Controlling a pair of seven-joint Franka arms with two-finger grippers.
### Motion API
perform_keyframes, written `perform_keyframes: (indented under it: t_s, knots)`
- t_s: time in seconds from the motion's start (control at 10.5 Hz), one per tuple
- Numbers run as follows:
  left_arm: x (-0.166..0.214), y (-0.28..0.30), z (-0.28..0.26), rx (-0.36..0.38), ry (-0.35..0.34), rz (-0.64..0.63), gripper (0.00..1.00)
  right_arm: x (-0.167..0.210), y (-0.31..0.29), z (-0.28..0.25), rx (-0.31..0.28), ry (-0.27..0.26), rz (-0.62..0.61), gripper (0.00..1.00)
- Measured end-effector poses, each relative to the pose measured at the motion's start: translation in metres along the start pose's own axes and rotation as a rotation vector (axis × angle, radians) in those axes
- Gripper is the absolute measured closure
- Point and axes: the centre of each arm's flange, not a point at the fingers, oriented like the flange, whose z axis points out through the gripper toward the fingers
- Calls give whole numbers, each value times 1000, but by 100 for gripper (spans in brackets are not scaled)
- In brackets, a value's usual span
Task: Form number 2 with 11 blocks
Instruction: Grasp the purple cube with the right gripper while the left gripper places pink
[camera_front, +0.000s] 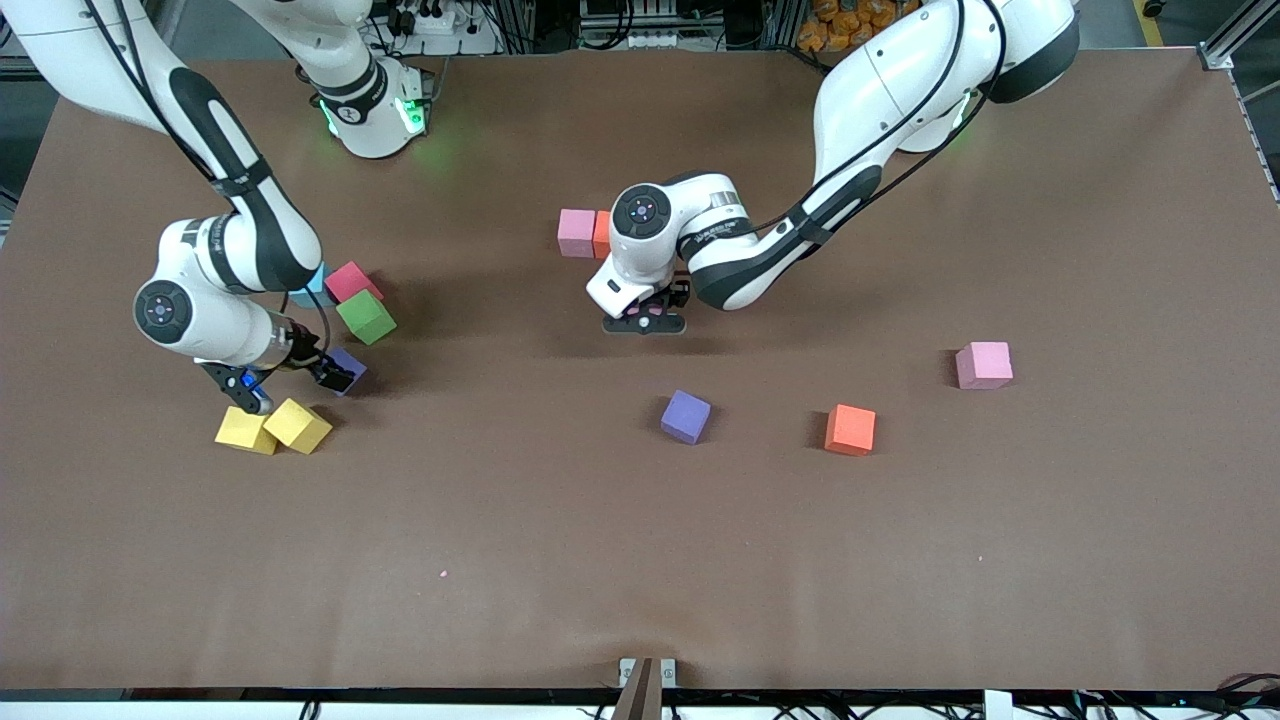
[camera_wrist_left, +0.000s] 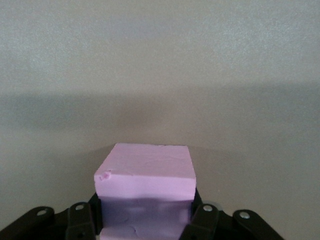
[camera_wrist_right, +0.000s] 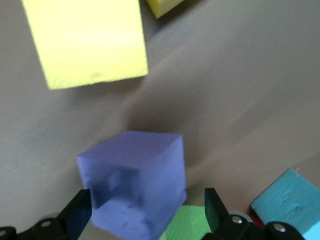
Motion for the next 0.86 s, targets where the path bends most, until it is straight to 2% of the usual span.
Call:
perform_keyframes:
  t_s: [0.48,0.86]
  knots:
    - [-7,3,2,17,-6,12,38,-7,-8,-3,-2,-5,-4,0]
    - [-11,5,2,29,-9,19,38,4,0,-4,13,3,19,0]
